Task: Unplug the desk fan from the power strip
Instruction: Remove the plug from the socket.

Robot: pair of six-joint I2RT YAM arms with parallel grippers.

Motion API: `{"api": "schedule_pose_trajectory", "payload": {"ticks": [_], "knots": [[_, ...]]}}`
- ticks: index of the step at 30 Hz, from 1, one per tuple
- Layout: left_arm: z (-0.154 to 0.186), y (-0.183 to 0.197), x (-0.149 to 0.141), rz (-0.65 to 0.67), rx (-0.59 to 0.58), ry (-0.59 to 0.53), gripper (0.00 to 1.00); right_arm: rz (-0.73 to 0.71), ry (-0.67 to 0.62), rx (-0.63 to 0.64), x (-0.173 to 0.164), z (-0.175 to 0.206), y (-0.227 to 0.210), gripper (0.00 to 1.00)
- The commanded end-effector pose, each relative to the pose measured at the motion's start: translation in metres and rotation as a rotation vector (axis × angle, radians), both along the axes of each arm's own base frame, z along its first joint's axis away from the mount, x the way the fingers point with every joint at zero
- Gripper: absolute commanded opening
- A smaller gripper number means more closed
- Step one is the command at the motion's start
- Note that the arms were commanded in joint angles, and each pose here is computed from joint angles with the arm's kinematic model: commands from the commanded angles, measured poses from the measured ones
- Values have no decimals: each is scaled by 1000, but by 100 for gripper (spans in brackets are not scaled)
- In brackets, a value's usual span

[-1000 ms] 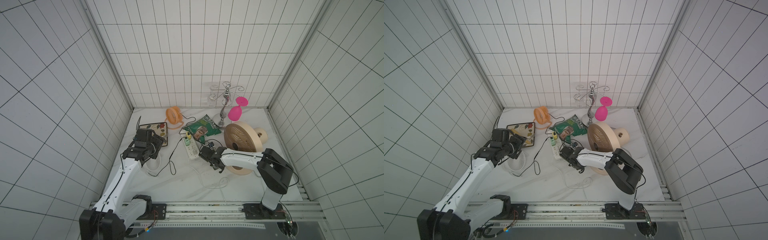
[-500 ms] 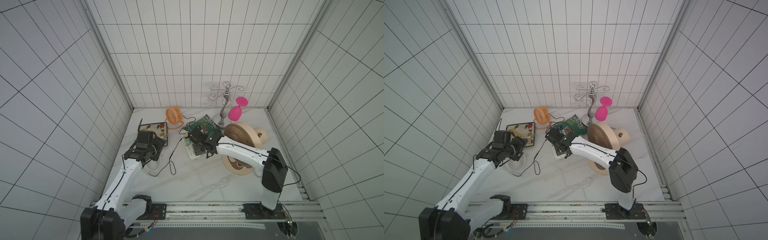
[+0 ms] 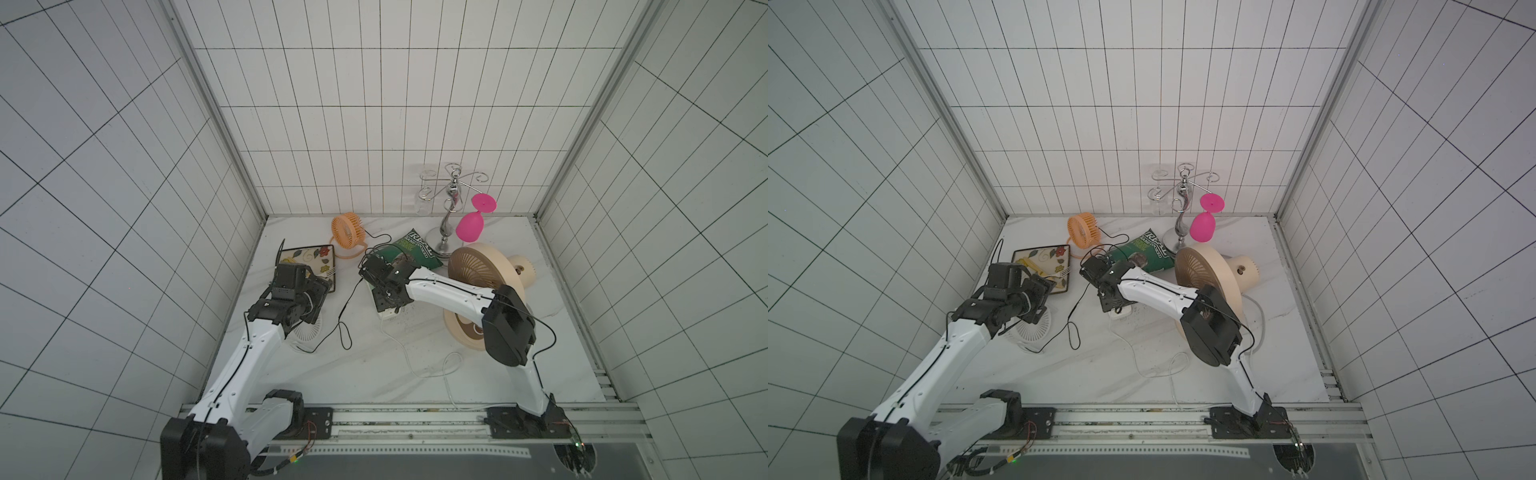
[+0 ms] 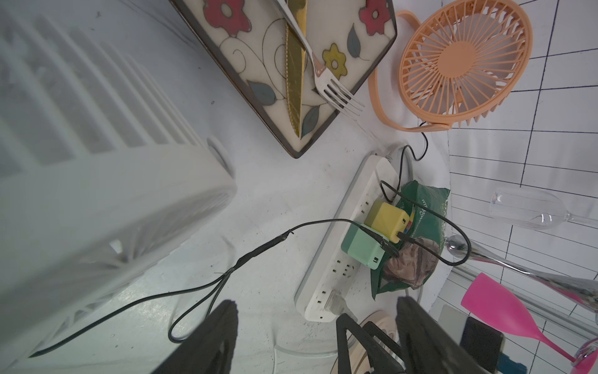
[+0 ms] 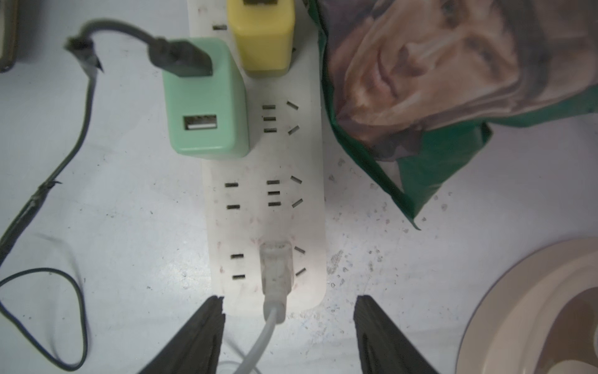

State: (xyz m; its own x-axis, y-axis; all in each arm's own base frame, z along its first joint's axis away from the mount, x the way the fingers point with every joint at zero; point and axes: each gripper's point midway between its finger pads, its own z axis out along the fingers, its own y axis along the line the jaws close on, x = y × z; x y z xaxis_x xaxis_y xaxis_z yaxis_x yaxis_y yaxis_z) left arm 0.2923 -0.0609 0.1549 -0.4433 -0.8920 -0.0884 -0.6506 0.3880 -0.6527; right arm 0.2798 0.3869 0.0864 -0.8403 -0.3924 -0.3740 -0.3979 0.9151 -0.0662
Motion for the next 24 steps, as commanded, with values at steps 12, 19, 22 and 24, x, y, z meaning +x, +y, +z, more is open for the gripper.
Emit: {"api": "schedule_pose_trajectory", "payload": {"ticks": [12, 19, 22, 24], "knots": [[2, -5, 1, -37, 3, -13, 79, 3, 89, -13, 0, -22, -1, 38], [-1, -19, 3, -77, 7, -12, 79, 27, 96, 1, -2, -23, 0, 26], [-9, -34, 4, -108, 1, 5, 79, 40, 103, 10, -5, -22, 1, 18], [-18, -47, 4, -127, -22, 20, 79, 53, 109, 23, -8, -21, 2, 14]]}}
